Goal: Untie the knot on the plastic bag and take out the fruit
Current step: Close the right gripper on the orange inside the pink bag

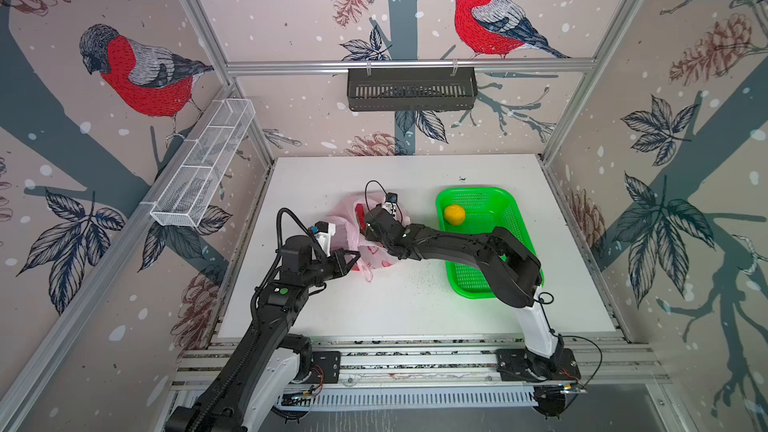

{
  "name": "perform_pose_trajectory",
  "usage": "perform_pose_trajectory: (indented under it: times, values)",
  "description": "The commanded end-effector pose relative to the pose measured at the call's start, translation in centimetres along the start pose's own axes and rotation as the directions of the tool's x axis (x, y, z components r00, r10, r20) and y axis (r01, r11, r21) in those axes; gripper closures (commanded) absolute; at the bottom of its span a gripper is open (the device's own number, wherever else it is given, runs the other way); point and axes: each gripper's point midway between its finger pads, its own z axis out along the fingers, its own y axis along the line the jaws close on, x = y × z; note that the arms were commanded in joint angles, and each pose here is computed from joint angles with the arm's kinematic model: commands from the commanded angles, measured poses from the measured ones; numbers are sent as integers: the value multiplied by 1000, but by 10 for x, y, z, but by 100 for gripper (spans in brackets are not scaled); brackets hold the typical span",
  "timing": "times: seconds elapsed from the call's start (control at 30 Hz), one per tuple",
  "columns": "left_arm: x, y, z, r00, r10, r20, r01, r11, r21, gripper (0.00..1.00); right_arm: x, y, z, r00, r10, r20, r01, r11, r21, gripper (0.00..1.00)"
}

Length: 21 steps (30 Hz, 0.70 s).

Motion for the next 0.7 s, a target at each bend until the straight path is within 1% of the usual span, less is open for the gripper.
perform_pose_trajectory:
  times: [0.0, 0.17, 0.37, 0.67]
  values:
    - [-6, 0, 1, 1000, 5, 27, -5, 1000, -4, 100, -12, 10, -9, 998, -41, 46, 43, 998, -52, 74]
    - [-5, 5, 1, 999, -10, 30, 11, 1000, -25, 100, -14, 20, -21, 994, -76, 73, 85, 989, -119, 73]
    - [-4, 11, 2, 999, -26, 31, 28, 998, -50, 100, -21, 30, -33, 991, -89, 95, 107, 974, -200, 73]
    - [-6, 12, 2, 999, -28, 40, 31, 998, -55, 100, -32, 36, -46, 989, -86, 122, 113, 966, -231, 73]
